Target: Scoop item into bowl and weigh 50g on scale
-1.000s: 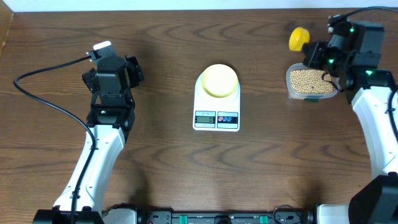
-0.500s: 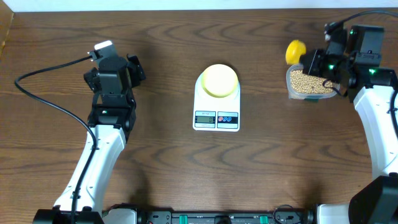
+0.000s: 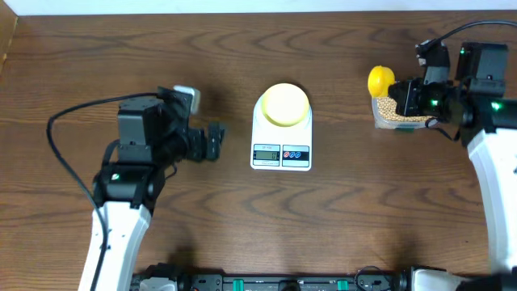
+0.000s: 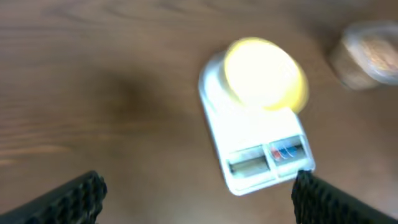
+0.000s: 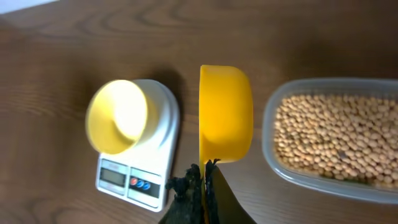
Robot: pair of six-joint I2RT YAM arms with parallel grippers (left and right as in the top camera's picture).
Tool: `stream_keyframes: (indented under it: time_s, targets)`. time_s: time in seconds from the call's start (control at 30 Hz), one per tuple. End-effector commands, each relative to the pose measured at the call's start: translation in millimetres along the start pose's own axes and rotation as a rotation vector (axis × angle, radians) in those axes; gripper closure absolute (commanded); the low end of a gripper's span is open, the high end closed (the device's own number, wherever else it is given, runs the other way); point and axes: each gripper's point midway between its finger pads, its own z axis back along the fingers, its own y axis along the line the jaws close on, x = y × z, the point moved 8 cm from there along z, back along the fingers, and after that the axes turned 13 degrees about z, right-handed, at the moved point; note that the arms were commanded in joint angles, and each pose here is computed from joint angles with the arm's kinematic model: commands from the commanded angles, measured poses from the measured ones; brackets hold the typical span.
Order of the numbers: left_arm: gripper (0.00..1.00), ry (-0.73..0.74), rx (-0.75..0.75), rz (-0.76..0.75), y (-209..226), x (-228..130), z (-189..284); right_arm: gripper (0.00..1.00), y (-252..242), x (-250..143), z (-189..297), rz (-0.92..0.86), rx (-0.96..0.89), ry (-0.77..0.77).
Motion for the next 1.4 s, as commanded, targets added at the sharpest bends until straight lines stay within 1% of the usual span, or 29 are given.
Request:
stream_keyframes:
  time_s: [0.0,0.1,0.17,0.2,0.3,0.37,0.43,0.5,0.63,0.7,0.83,1.1,1.27,1.37]
  targets:
    - [0.03,0.011,-0.162,-0.151,-26,3,27,0.99,11,7,6,0.055,0.031,-0.026]
    - [0.02,0.099,-0.150,-0.147,-25,-14,32,0.99,11,6,6,0.052,0.032,-0.022]
    - [0.02,0.131,-0.106,-0.132,-20,-19,31,0.99,11,6,6,0.048,0.033,-0.023]
    - [0.02,0.150,-0.045,-0.126,-14,-21,30,0.99,11,6,6,0.049,0.032,-0.023]
    - [0.03,0.190,-0.023,-0.110,-11,-27,28,0.99,11,6,6,0.050,0.033,-0.022]
    - [0.02,0.183,-0.024,-0.116,-10,-24,25,0.99,11,6,6,0.050,0.033,-0.023]
    - [0.02,0.182,-0.036,-0.195,-10,-24,24,0.99,11,6,6,0.050,0.033,-0.022]
    - [0.03,0.179,-0.081,-0.314,-13,-24,24,0.99,11,5,6,0.048,0.034,-0.019]
    - [0.02,0.163,-0.079,-0.423,-12,-21,22,0.99,12,5,6,0.047,0.035,-0.016]
    - [0.03,0.150,-0.050,-0.432,-9,-17,21,0.99,12,5,6,0.046,0.035,-0.014]
    - [0.02,0.129,-0.050,-0.440,-8,-12,16,0.99,12,3,6,0.041,0.037,-0.005]
    - [0.02,0.159,-0.091,-0.422,-7,-13,5,0.99,12,2,6,0.038,0.038,0.001]
    - [0.03,0.135,-0.134,-0.427,-11,-10,3,0.99,12,2,6,0.037,0.038,0.002]
    - [0.02,0.125,-0.136,-0.432,-11,-8,3,0.99,12,1,6,0.035,0.039,0.006]
